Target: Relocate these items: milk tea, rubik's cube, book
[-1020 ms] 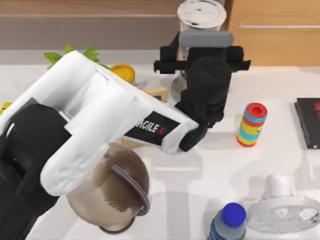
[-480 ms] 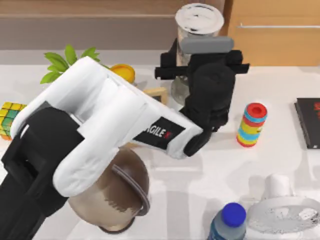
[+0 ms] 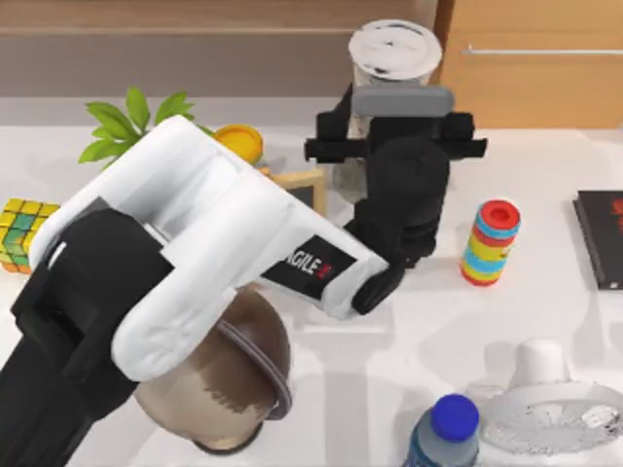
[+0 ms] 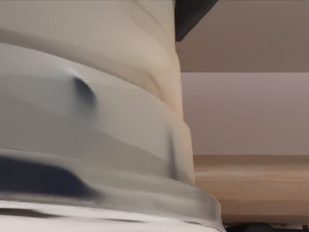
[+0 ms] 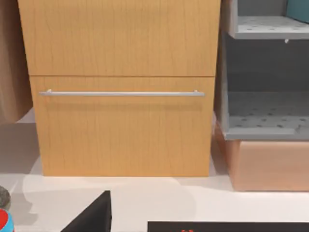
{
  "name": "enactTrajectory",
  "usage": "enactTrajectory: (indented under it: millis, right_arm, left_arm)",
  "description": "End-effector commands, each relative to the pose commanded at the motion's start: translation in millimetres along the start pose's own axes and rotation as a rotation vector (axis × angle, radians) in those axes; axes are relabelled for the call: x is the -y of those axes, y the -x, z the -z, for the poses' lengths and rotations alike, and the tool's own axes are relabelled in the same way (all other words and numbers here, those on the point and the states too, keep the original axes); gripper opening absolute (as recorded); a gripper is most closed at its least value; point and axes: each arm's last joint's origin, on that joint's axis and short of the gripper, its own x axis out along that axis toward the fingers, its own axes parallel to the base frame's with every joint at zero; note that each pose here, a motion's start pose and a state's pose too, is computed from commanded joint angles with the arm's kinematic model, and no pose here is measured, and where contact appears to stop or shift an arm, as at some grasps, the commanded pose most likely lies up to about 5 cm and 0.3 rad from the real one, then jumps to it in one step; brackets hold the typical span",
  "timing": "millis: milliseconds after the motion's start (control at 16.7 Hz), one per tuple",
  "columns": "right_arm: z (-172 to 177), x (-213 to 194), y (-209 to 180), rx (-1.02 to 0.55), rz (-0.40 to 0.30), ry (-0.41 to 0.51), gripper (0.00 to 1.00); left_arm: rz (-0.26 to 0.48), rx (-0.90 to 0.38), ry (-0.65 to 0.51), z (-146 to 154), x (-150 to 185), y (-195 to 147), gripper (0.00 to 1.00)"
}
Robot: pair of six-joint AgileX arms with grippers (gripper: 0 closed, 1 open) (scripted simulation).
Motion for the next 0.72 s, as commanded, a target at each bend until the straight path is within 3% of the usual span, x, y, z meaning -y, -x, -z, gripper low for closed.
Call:
enactTrajectory:
  millis: [120,720]
  right_arm:
    - [0.0,0.0,0.0,0.000,0.000,0.000,1.00]
    - [0.0,0.0,0.0,0.000,0.000,0.000,1.00]
  left_arm:
    - [0.000,0.000,0.000,0.0,0.0,0.0,0.00]
    - [0.000,0.000,0.000,0.0,0.0,0.0,0.75]
